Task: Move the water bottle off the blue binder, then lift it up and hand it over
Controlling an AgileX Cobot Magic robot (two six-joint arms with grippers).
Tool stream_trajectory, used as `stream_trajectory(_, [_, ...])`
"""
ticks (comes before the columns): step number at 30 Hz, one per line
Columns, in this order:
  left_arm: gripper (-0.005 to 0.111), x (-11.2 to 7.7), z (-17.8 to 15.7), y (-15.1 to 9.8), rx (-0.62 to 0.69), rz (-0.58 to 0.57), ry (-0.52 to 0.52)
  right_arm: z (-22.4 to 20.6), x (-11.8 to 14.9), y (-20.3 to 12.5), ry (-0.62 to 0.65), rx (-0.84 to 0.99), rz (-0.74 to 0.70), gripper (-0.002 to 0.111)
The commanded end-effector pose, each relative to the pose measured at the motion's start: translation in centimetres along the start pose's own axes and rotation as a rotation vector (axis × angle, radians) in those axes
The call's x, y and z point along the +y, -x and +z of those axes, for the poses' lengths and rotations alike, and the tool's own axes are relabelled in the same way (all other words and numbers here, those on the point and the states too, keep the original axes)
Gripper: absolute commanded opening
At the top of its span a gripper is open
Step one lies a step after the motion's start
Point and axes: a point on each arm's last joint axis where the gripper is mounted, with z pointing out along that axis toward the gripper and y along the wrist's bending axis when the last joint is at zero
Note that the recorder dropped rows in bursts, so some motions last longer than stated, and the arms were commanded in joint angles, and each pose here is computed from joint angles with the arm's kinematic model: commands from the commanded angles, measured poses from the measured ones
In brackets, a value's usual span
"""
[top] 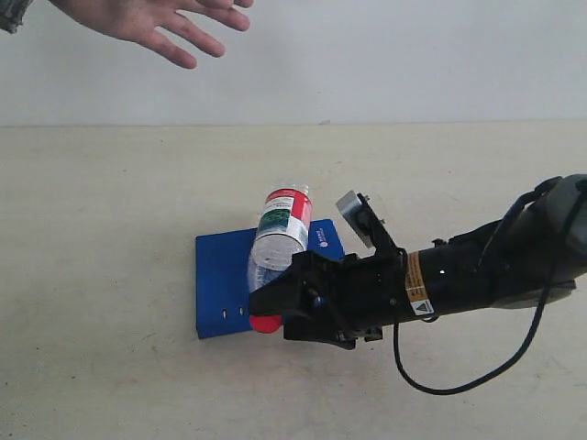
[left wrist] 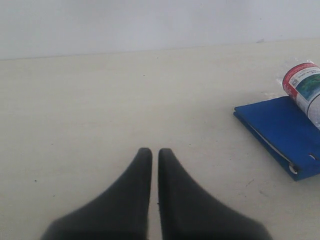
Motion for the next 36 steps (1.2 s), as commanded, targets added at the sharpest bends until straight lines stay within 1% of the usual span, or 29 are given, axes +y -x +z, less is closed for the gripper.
stream_trajectory(1, [0.004, 0.0, 0.0, 0.0, -0.004, 0.012, -0.005, 0.3, -0.3, 0.2, 0.023, -0.022, 0.015, 0.063])
stream_trajectory(4, [0.004, 0.0, 0.0, 0.0, -0.004, 0.012, -0.005, 0.5, -0.3, 0.4, 0.032, -0.015, 0.008, 0.063])
stream_trajectory(10, [0.004, 0.0, 0.0, 0.0, -0.004, 0.012, -0.005, 1.3, -0.3, 1.6, 0.066, -0.023, 0.052, 0.063])
stream_trajectory(14, [0.004, 0.0, 0.0, 0.0, -0.004, 0.012, -0.005, 1.6, 0.2, 2.2, 0.116, -0.016, 0.054, 0.063])
stream_trajectory(17, [0.004, 0.0, 0.0, 0.0, -0.004, 0.012, -0.005, 1.8, 0.4, 2.5, 0.158, -0.006, 0.056, 0.059])
stream_trajectory(21, [0.004, 0.0, 0.0, 0.0, -0.004, 0.012, -0.005, 1.8, 0.4, 2.4, 0.148, 0.006, 0.047, 0.046])
stream_trajectory(23, [0.004, 0.0, 0.0, 0.0, -0.004, 0.012, -0.005, 1.8, 0.3, 2.2, 0.137, 0.025, 0.017, 0.041])
stream_trajectory(24, [0.004, 0.0, 0.0, 0.0, -0.004, 0.012, -0.005, 1.8, 0.2, 2.0, 0.136, 0.037, -0.014, 0.040])
stream_trajectory(26, [0.004, 0.0, 0.0, 0.0, -0.004, 0.012, -0.005, 1.7, 0.4, 1.6, 0.158, 0.077, -0.133, 0.034])
stream_trajectory(28, [0.004, 0.0, 0.0, 0.0, -0.004, 0.012, -0.005, 1.4, 1.0, 1.1, 0.209, 0.131, -0.269, 0.022])
stream_trajectory(30, [0.004, 0.0, 0.0, 0.0, -0.004, 0.012, -0.005, 0.8, 1.8, 0.2, 0.273, 0.224, -0.490, 0.004])
stream_trajectory(31, [0.004, 0.0, 0.0, 0.0, -0.004, 0.012, -0.005, 0.5, 2.0, -0.3, 0.282, 0.278, -0.613, 0.000])
stream_trajectory(33, [0.004, 0.0, 0.0, 0.0, -0.004, 0.012, -0.005, -0.2, 3.1, -1.0, 0.300, 0.353, -0.780, 0.000])
stream_trajectory(34, [0.004, 0.0, 0.0, 0.0, -0.004, 0.012, -0.005, -0.4, 3.9, -1.2, 0.310, 0.368, -0.836, 0.000])
stream_trajectory(35, [0.004, 0.0, 0.0, 0.0, -0.004, 0.012, -0.005, -0.5, 4.7, -1.3, 0.323, 0.361, -0.889, 0.000])
stream_trajectory(36, [0.004, 0.0, 0.0, 0.0, -0.004, 0.012, -0.005, -0.3, 5.4, -1.2, 0.290, 0.329, -0.974, 0.000])
